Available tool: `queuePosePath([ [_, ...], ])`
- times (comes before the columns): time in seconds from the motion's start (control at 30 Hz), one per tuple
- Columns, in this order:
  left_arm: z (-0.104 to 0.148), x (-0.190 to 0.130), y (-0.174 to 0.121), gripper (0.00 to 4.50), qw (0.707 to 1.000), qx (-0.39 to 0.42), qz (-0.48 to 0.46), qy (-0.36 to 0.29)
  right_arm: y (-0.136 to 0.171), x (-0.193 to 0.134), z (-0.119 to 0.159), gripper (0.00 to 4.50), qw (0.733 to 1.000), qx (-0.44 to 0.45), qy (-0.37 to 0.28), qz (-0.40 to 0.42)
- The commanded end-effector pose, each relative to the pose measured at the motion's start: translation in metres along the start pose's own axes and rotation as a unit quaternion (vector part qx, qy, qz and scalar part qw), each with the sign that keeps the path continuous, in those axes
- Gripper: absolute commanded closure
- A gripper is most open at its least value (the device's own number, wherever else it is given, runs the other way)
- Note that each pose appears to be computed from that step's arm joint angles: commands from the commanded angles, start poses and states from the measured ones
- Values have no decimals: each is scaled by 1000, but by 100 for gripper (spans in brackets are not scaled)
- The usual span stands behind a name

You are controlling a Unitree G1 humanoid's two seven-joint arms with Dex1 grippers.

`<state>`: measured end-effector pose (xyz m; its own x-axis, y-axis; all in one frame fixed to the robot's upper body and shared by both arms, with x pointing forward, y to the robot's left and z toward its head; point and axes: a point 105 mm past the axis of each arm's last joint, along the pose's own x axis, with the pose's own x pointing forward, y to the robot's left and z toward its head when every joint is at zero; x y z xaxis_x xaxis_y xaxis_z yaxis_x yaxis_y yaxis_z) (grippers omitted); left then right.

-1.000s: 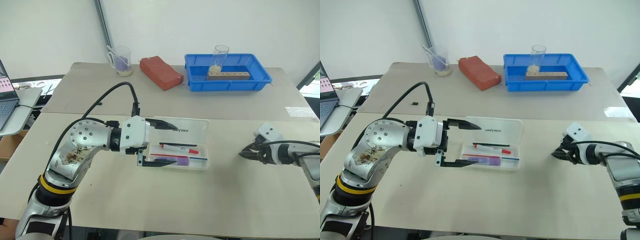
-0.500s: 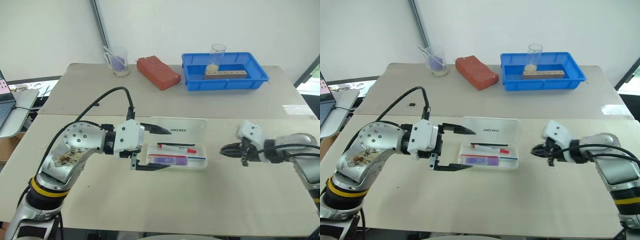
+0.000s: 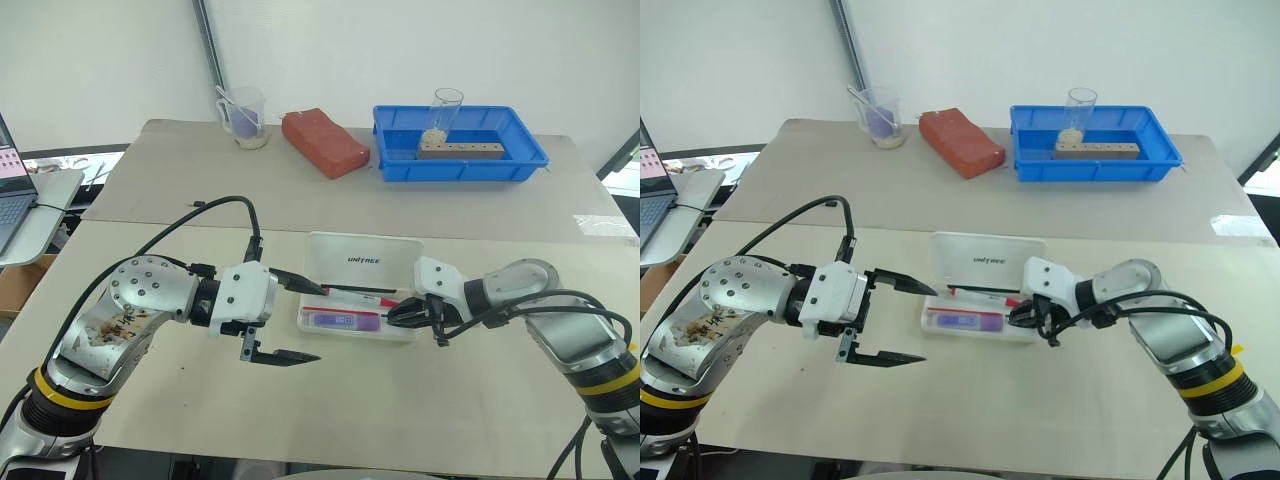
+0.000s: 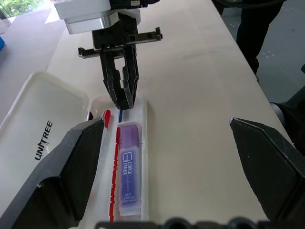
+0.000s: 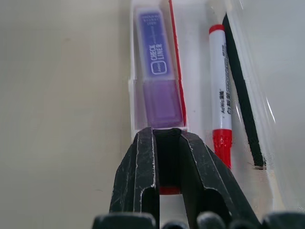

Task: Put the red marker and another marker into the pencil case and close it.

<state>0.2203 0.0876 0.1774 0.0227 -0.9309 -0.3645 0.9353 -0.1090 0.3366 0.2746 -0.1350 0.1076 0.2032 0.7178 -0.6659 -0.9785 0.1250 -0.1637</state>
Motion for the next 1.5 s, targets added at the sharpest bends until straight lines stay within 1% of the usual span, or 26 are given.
queuePosePath([
  [0.03,9,-2,-1,0,1000,17,8,-2,-1,-1,5,295,1000,-23,-2,1],
  [0.13,9,0,-2,0,1000,17,10,-3,1,-1,4,193,1000,-21,-2,4],
  [0.2,9,1,-3,0,1000,16,11,-3,1,-3,6,114,1000,-19,-7,2],
  [0.27,8,0,-3,0,1000,14,12,-1,0,-8,11,57,1000,-13,-19,-5],
  [0.3,6,-2,-2,0,1000,9,15,2,-1,-11,15,18,1000,-8,-28,-10],
  [0.33,4,-6,1,0,1000,2,21,6,-3,-16,21,3,999,-1,-41,-17],
  [0.37,2,-10,4,0,1000,-6,28,10,-4,-21,26,3,998,5,-53,-23],
  [0.43,-5,-23,20,0,997,-38,68,12,-5,-32,39,3,995,20,-90,-41],
  [0.53,-15,-43,55,0,984,-81,156,5,-8,-45,54,3,987,40,-137,-76],
  [0.57,-19,-49,71,26,976,-93,196,-1,-10,-49,61,0,983,44,-152,-92],
  [0.6,-21,-53,81,55,970,-100,220,-5,-11,-51,65,0,980,48,-161,-102],
  [0.63,-31,-60,102,81,955,-114,273,-2,-16,-55,72,0,975,48,-176,-128],
  [0.67,-39,-63,117,120,942,-130,308,-3,-19,-58,79,0,970,47,-188,-146],
  [0.7,-45,-64,126,172,934,-142,328,-4,-21,-60,83,0,967,48,-195,-158],
  [0.77,-60,-60,142,258,919,-172,356,1,-24,-62,90,0,962,40,-200,-181],
  [0.8,-65,-57,147,317,914,-179,363,5,-25,-63,91,0,961,38,-200,-188],
  [0.83,-68,-54,151,358,913,-185,364,2,-26,-63,93,0,960,36,-201,-192],
  [0.87,-72,-49,156,412,912,-188,364,6,-26,-64,95,0,959,34,-201,-197],
  [0.9,-76,-44,160,446,912,-195,361,11,-26,-65,96,0,958,32,-201,-201],
  [1.03,-86,-30,166,446,915,-209,343,23,-25,-66,101,0,956,31,-204,-209],
  [1.17,-85,-5,163,446,929,-236,286,13,-25,-65,101,0,953,33,-201,-222],
  [1.33,-82,6,154,446,945,-238,223,17,-27,-67,102,0,953,32,-201,-224],
  [1.5,-75,11,147,446,953,-233,191,11,-29,-68,107,0,953,27,-205,-219],
])
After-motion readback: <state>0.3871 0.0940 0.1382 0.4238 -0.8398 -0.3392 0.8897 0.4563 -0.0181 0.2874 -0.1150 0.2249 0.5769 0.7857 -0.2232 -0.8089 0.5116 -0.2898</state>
